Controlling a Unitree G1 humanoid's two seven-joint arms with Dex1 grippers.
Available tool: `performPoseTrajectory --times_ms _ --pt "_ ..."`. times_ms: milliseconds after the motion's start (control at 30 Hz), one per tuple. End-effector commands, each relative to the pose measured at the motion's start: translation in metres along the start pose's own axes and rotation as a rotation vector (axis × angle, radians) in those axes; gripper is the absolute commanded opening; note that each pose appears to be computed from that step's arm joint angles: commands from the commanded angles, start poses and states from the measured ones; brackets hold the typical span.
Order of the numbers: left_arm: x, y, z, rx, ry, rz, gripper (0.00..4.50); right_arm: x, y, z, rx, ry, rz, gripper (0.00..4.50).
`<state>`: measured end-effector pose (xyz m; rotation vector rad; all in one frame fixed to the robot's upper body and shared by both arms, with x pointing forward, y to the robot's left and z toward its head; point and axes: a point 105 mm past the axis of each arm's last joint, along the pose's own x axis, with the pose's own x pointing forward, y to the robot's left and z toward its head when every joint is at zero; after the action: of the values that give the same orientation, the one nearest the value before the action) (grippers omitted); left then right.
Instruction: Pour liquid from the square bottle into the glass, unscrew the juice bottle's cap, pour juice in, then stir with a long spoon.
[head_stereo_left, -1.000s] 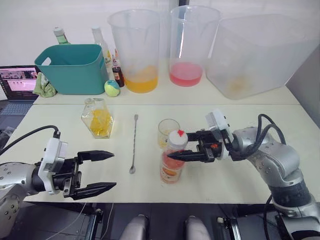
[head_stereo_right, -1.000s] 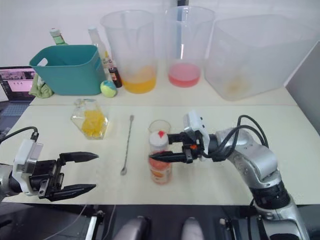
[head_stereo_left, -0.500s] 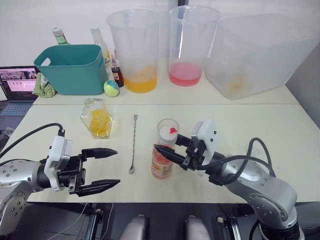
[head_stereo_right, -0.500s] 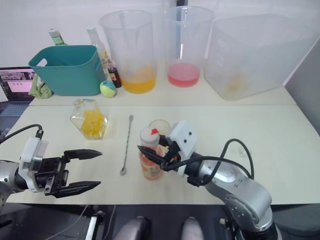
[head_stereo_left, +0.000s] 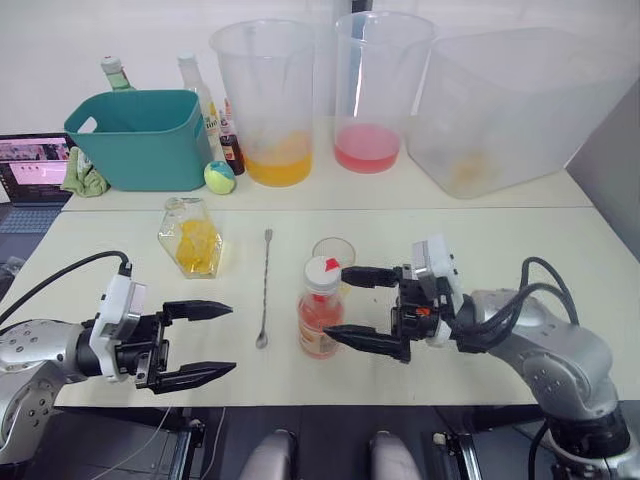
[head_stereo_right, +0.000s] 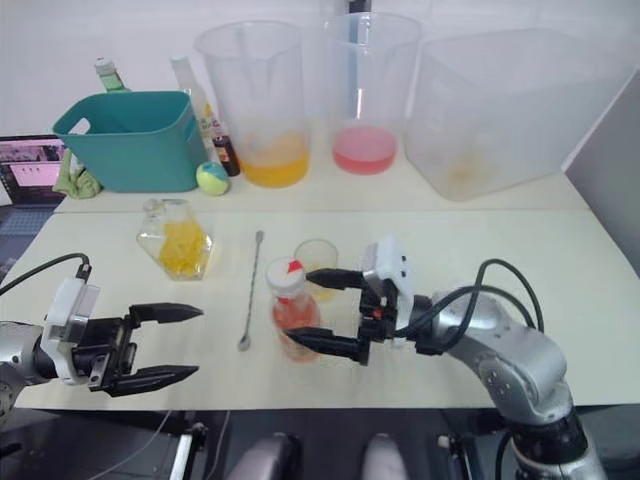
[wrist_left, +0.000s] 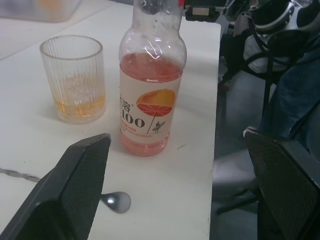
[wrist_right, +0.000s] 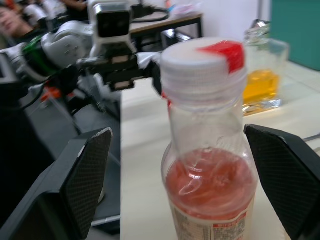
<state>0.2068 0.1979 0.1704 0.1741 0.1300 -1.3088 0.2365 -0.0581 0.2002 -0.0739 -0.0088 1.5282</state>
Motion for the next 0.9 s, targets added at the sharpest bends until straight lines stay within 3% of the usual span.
performPoseTrajectory --times_ms 33,133,500,633,800,900 --pt "-0.008 0.002 0.008 0.048 0.011 0.020 4.50 0.004 -0.014 0.001 -0.075 -0.001 0.111 4.47" --pt "-0.011 0.000 0.010 0.054 0.016 0.026 4.50 0.007 -0.028 0.000 -0.113 0.028 0.176 4.47" --pt "-0.017 -0.010 0.011 0.043 0.041 0.039 4.50 0.017 -0.029 0.017 -0.140 0.002 0.404 4.47" --pt "-0.016 -0.011 0.010 0.037 0.042 0.040 4.50 0.022 -0.031 0.020 -0.156 -0.007 0.404 3.40" --pt "-0.014 -0.010 0.012 0.036 0.045 0.038 4.50 0.028 -0.034 0.019 -0.177 -0.016 0.363 1.68" --pt "-0.013 -0.009 0.012 0.035 0.047 0.036 4.50 0.026 -0.035 0.023 -0.188 -0.032 0.327 1.34"
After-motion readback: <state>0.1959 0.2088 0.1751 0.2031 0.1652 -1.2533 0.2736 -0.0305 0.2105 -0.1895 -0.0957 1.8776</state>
